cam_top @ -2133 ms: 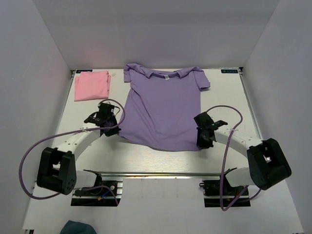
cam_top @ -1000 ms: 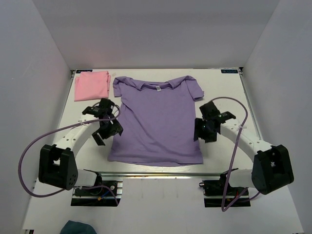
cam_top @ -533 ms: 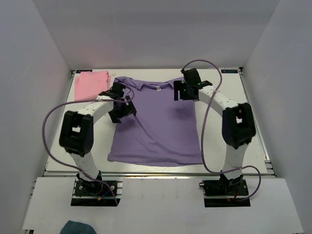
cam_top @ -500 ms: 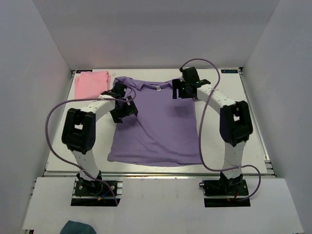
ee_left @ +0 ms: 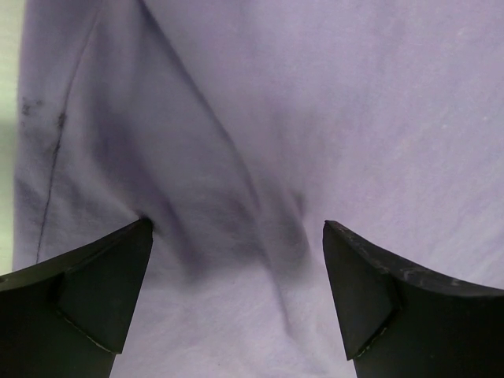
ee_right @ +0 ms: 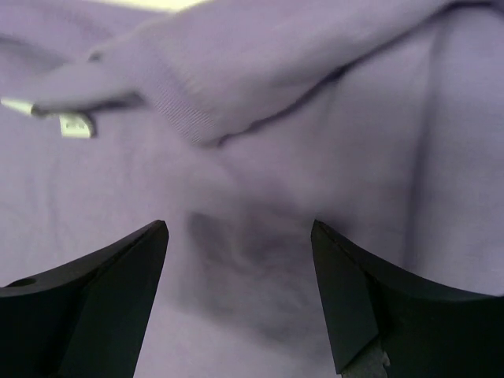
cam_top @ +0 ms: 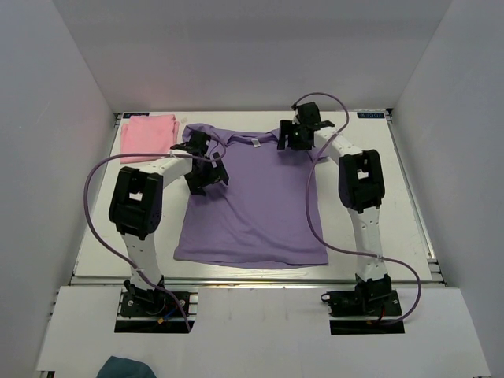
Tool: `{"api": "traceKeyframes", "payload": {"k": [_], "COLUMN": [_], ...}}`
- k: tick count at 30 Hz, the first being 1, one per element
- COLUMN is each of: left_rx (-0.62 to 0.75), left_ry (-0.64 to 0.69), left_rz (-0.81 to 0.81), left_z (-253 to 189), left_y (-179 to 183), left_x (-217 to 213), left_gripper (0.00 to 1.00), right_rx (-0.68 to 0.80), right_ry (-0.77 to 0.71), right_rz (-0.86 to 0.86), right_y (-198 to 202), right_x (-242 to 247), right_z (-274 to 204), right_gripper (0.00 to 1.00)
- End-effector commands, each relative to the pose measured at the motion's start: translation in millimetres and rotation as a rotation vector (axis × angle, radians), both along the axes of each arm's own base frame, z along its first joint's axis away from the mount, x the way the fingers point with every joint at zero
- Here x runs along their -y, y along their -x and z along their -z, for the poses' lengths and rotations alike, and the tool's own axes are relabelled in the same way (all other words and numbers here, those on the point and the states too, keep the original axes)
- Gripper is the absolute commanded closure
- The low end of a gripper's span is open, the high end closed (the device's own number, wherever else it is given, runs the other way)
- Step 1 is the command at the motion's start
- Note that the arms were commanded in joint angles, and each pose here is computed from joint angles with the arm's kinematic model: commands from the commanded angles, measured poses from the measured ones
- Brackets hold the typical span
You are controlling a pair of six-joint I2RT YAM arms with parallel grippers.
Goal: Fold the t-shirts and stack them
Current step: Flatten out the tshirt
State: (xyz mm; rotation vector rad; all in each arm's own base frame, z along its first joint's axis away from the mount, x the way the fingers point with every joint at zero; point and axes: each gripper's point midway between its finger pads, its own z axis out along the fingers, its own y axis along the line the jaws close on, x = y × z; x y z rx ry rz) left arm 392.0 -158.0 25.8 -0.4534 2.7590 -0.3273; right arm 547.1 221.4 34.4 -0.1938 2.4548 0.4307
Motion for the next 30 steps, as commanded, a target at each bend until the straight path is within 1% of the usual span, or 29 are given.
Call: {"api": "traceKeyframes", "payload": {"k": [1,4,6,7,9,10,12,13,14,15,16,17,18,19,20,21,22,23,24,25,26,27,28,29,30], "left_rx": [-0.176,-0.205,-0.198,-0.198,-0.185,-0.183,-0.173,-0.136,-0.153,-0.138,-0.096,-0.072,-0.049,-0.032,-0.012,0.07,0.034,0.043,0.13,0.16,0.176,0.247,0.282,0.366,0.392], "left_ry": [-0.112,-0.147,-0.171,-0.171,-0.182,-0.193,-0.19,-0.177,-0.182,-0.169,-0.145,-0.134,-0.132,-0.113,-0.113,-0.097,-0.097,-0.104,-0.069,-0.049,-0.051,-0.015,0.03,0.064,0.127], "left_rz": [-0.047,-0.062,-0.088,-0.088,-0.093,-0.096,-0.097,-0.071,-0.069,-0.049,-0.018,0.0,0.012,0.026,0.064,0.071,0.093,0.112,0.131,0.163,0.173,0.181,0.216,0.213,0.249], "left_z": [28.7,28.6,26.1,26.1,24.1,27.0,30.4,25.7,36.1,37.5,29.5,30.7,35.4,37.9,40.2,21.3,49.5,54.4,34.9,40.4,62.7,50.7,51.8,44.9,44.0], "left_y": [47.3,60.4,58.9,58.9,55.0,49.2,38.7,21.9,17.0,6.7,-14.5,-27.4,-48.2,-61.1,-74.2,-107.7,-114.1,-124.7,-154.8,-166.5,-177.9,-197.2,-204.2,-222.2,-223.0], "left_x": [-28.5,-37.2,-45.1,-45.2,-46.9,-47.4,-44.4,-38.7,-37.3,-32.4,-23.3,-18.4,-12.9,-6.1,-2.0,7.3,11.4,13.7,26.0,33.2,36.1,46.1,56.7,65.2,77.3], "left_gripper": [0.0,0.0,0.0,0.0,0.0,0.0,0.0,0.0,0.0,0.0,0.0,0.0,0.0,0.0,0.0,0.0,0.0,0.0,0.0,0.0,0.0,0.0,0.0,0.0,0.0], "right_rx": [-0.059,-0.125,-0.162,-0.205,-0.215,-0.252,-0.224,-0.247,-0.231,-0.256,-0.259,-0.266,-0.269,-0.279,-0.306,-0.298,-0.312,-0.346,-0.339,-0.332,-0.344,-0.392,-0.406,-0.431,-0.486], "right_ry": [-0.037,-0.04,-0.049,-0.037,-0.042,-0.037,-0.045,-0.032,-0.032,-0.028,-0.026,-0.031,-0.03,-0.049,-0.05,-0.063,-0.102,-0.117,-0.12,-0.144,-0.154,-0.162,-0.191,-0.212,-0.212], "right_rz": [0.09,0.176,0.254,0.301,0.355,0.394,0.433,0.462,0.478,0.499,0.502,0.512,0.514,0.498,0.511,0.506,0.507,0.523,0.53,0.526,0.516,0.492,0.451,0.404,0.371], "right_y": [-9.1,-5.6,-3.2,5.2,8.8,19.4,17.9,26.3,29.8,39.5,43.6,57.9,63.7,70.5,95.0,100.0,108.0,138.2,146.1,163.6,174.5,196.8,214.3,226.2,252.3], "right_x": [25.9,52.5,69.2,88.5,101.2,112.5,124.5,132.5,137.2,145.9,147.3,149.5,151.5,146.8,147.4,143.5,135.8,134.9,132.2,129.2,123.9,116.9,106.1,95.4,91.2], "right_z": [10.8,25.4,32.2,45.2,42.9,52.9,40.9,48.3,40.6,46.5,46.4,43.9,44.2,43.7,45.1,43.4,43.1,44.7,42.8,31.6,32.2,39.8,32.5,30.9,42.1], "right_gripper": [0.21,0.21,0.21,0.23,0.23,0.24,0.24,0.24,0.24,0.24,0.24,0.24,0.24,0.24,0.24,0.24,0.24,0.25,0.25,0.27,0.27,0.27,0.27,0.29,0.29]}}
